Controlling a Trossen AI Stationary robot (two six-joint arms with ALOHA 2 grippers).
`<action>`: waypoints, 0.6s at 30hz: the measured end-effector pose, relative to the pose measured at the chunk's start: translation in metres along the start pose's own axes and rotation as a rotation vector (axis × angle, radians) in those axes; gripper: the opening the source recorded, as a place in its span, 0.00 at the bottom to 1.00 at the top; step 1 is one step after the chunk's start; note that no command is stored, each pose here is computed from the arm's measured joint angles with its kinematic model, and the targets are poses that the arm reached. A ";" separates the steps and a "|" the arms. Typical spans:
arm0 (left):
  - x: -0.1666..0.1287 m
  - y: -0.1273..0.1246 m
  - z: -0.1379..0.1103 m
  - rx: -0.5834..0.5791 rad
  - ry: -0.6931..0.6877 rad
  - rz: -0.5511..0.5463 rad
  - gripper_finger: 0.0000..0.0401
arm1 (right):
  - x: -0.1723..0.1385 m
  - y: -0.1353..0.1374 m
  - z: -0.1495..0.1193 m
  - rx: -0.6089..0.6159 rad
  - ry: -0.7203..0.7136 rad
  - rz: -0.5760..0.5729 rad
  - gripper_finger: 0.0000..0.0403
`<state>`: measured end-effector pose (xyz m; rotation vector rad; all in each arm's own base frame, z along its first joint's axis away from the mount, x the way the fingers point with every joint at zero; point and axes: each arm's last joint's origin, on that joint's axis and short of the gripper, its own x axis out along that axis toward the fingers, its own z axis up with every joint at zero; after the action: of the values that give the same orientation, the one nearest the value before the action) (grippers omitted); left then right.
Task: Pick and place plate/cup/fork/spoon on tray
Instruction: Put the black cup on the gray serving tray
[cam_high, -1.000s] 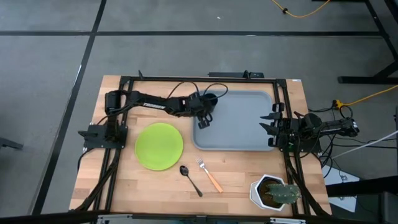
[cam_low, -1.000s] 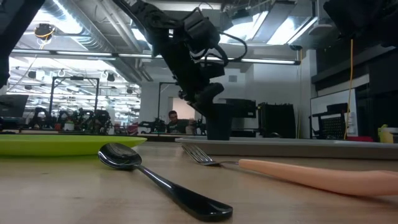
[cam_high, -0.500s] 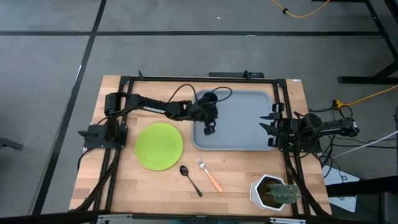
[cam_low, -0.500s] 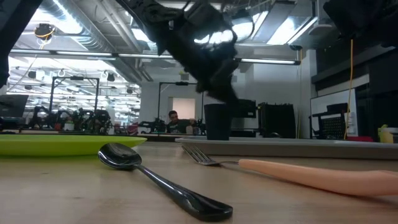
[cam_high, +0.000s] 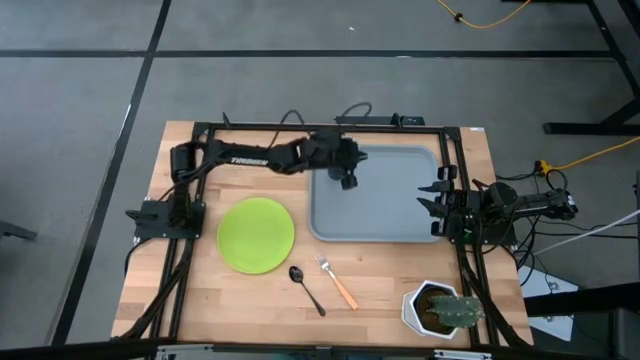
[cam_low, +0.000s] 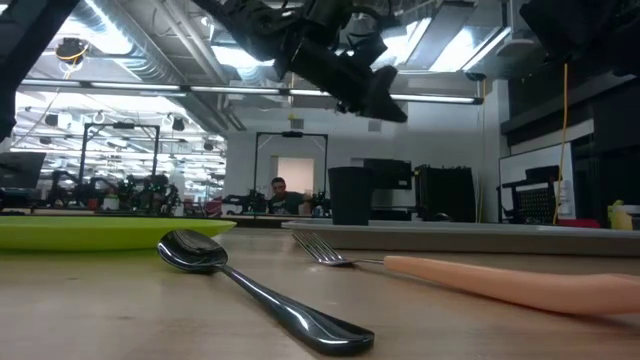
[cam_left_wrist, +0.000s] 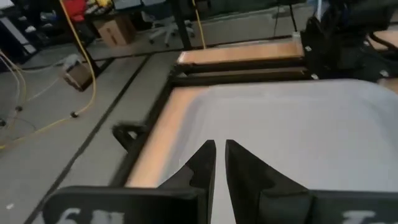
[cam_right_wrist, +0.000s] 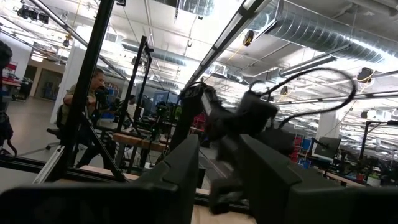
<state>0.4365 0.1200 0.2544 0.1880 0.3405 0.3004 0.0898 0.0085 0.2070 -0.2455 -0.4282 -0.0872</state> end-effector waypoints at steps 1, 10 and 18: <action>0.000 0.005 0.005 0.005 0.001 0.005 0.07 | 0.000 0.000 0.000 0.000 0.000 0.000 0.30; 0.020 0.028 0.009 0.044 0.150 -0.050 0.07 | 0.000 0.000 0.000 0.000 -0.001 -0.001 0.30; 0.060 0.034 0.019 0.061 0.248 -0.099 0.07 | 0.000 0.000 -0.001 -0.002 0.010 0.003 0.30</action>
<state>0.4878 0.1686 0.2616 0.1937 0.6028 0.2159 0.0903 0.0085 0.2061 -0.2476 -0.4176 -0.0860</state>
